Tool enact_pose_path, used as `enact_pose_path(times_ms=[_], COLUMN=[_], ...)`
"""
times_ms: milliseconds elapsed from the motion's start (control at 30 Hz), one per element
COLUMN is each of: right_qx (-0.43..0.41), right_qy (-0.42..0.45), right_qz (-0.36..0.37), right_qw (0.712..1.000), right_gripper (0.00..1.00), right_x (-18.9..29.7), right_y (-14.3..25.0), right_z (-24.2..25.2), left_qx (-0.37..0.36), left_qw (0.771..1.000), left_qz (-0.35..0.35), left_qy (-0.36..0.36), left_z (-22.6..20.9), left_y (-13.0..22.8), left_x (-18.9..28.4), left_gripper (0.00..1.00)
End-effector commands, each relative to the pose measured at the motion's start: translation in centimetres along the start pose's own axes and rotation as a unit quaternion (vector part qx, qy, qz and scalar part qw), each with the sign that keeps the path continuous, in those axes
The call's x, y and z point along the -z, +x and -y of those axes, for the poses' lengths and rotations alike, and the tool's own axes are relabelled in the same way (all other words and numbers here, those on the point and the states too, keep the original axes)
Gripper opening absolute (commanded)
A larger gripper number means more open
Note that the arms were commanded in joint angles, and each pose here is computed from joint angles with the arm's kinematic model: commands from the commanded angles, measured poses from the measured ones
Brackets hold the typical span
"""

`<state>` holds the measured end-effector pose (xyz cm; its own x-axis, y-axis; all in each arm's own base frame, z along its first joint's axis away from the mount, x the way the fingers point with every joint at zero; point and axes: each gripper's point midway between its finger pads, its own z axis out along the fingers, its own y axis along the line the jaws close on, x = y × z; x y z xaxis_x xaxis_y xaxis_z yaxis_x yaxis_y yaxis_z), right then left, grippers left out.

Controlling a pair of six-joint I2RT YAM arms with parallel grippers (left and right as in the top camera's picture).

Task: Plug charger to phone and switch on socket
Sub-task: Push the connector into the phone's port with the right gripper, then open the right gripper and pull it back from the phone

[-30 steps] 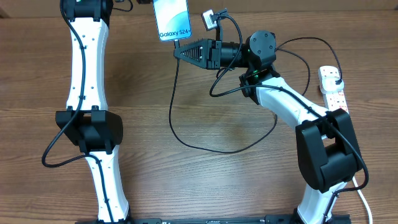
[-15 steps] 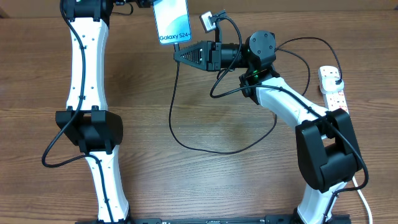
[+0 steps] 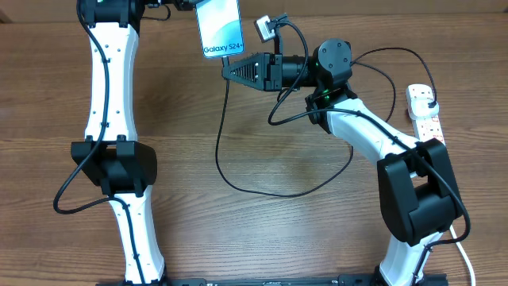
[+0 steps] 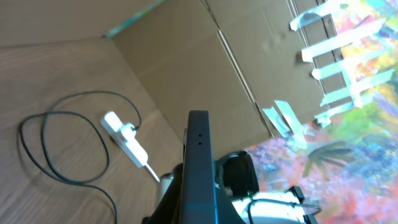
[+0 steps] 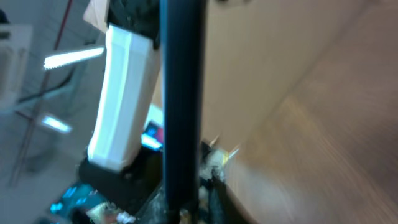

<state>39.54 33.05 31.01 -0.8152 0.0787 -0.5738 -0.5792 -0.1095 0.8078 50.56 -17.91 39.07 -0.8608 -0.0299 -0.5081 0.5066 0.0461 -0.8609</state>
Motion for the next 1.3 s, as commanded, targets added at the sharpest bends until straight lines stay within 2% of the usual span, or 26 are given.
enact_pose_path(times_ms=[0,133,167,200,233,600,700,867,1000,1267], right_qx=[0.02,0.031,0.037,0.042,0.046,0.043,0.026,-0.055,-0.105,-0.17], right_qy=[0.008,0.003,0.002,0.0,-0.002,0.004,0.032,0.114,0.189,0.365], right_qz=[0.042,0.024,0.018,0.013,0.009,0.002,0.004,0.003,0.002,-0.014], right_qw=[0.999,0.999,0.999,0.999,0.999,0.999,0.999,0.992,0.976,0.915], right_gripper=[0.37,0.82,0.87,0.97,1.0,1.0,1.0,1.0,1.0,1.0], right_x=[0.8,0.8,0.8,0.8,0.8,1.4,2.3,4.6,6.9,12.5], right_y=[-2.3,-1.7,-1.5,-1.3,-1.2,-1.1,-1.2,0.0,1.8,6.4], right_z=[-0.6,-0.7,-0.8,-0.9,-0.9,-0.4,1.4,6.7,10.5,16.5], left_qx=[-0.014,-0.015,-0.015,-0.015,-0.015,-0.009,-0.009,-0.01,-0.009,0.003], left_qw=[0.999,1.0,1.0,1.0,1.0,1.0,1.0,1.0,0.999,0.999], left_qz=[-0.032,-0.016,-0.013,-0.007,-0.002,0.018,0.021,0.024,0.03,0.035], left_qy=[0.036,0.021,0.018,0.013,0.009,-0.002,-0.004,-0.008,-0.016,-0.036], left_z=[1.3,0.7,0.6,0.4,0.3,-0.2,-0.3,-0.4,-0.7,-1.6], left_y=[1.1,0.5,0.4,0.2,0.0,-0.7,-0.8,-0.9,-1.1,-0.9], left_x=[-0.8,0.0,0.3,0.6,1.0,3.7,4.0,4.0,3.9,2.5], left_gripper=[0.04,0.04,0.04,0.04,0.04,0.04,0.04,0.04,0.04,0.04])
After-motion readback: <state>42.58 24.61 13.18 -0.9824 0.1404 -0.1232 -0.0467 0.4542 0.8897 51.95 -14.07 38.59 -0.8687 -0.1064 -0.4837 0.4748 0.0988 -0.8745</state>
